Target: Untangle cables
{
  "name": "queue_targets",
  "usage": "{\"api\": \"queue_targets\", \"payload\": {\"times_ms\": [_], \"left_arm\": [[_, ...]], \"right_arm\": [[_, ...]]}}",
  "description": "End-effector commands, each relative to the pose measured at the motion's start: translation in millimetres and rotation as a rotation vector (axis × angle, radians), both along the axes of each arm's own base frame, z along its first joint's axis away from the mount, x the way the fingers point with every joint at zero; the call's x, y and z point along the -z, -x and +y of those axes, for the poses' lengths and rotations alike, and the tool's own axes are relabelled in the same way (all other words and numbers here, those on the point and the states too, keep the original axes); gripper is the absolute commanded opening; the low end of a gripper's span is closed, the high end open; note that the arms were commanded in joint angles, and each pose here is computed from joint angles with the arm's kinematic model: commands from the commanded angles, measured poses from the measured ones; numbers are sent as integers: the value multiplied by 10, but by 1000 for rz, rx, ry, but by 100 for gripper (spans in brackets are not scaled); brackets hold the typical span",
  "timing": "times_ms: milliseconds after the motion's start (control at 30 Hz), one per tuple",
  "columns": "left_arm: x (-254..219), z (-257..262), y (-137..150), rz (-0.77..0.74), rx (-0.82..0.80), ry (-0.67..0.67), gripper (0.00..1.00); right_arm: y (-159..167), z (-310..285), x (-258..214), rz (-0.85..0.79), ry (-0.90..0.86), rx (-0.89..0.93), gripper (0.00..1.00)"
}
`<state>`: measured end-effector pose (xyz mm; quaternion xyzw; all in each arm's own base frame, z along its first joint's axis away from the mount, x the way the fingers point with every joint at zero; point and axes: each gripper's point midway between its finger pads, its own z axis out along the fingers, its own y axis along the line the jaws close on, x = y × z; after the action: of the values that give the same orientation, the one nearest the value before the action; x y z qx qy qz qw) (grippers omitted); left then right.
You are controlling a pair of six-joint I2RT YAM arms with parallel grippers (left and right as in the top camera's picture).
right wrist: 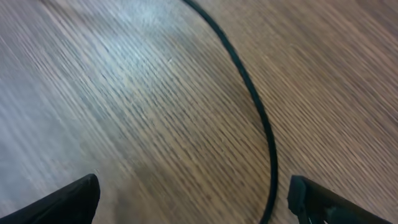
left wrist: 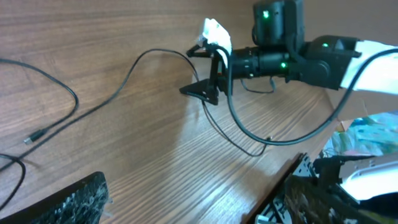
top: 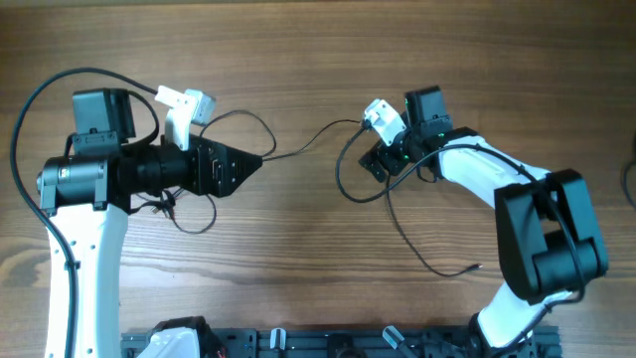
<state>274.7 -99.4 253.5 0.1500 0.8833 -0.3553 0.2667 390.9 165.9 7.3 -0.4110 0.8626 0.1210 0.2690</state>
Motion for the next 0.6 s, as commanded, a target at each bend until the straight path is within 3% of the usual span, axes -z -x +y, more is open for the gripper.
{"api": "queue_targets", "payload": {"times_ms": [0, 100, 133, 167, 200, 333, 433, 567], "left_arm": [[-41, -3, 31, -16, 17, -5, 93], [-32, -6, 51, -2, 15, -2, 93], [-31, -5, 51, -2, 15, -3, 94], [-31, -5, 51, -2, 15, -3, 93], [-31, -5, 52, -1, 15, -3, 94], [-31, -6, 54, 0, 15, -2, 99], [-23, -7, 69, 9, 14, -2, 98], [-24, -1, 55, 2, 13, -6, 98]], "right_arm": [[63, 20, 339, 23, 31, -92, 99], [74, 17, 529, 46, 35, -89, 93], [64, 20, 530, 43, 34, -88, 63], [34, 27, 514, 40, 23, -67, 15], [-10, 41, 491, 50, -8, -6, 4], [-201, 94, 258, 120, -177, 296, 4], [-353, 139, -199, 109, -316, 445, 4], [-376, 217, -1492, -125, -474, 362, 4]]}}
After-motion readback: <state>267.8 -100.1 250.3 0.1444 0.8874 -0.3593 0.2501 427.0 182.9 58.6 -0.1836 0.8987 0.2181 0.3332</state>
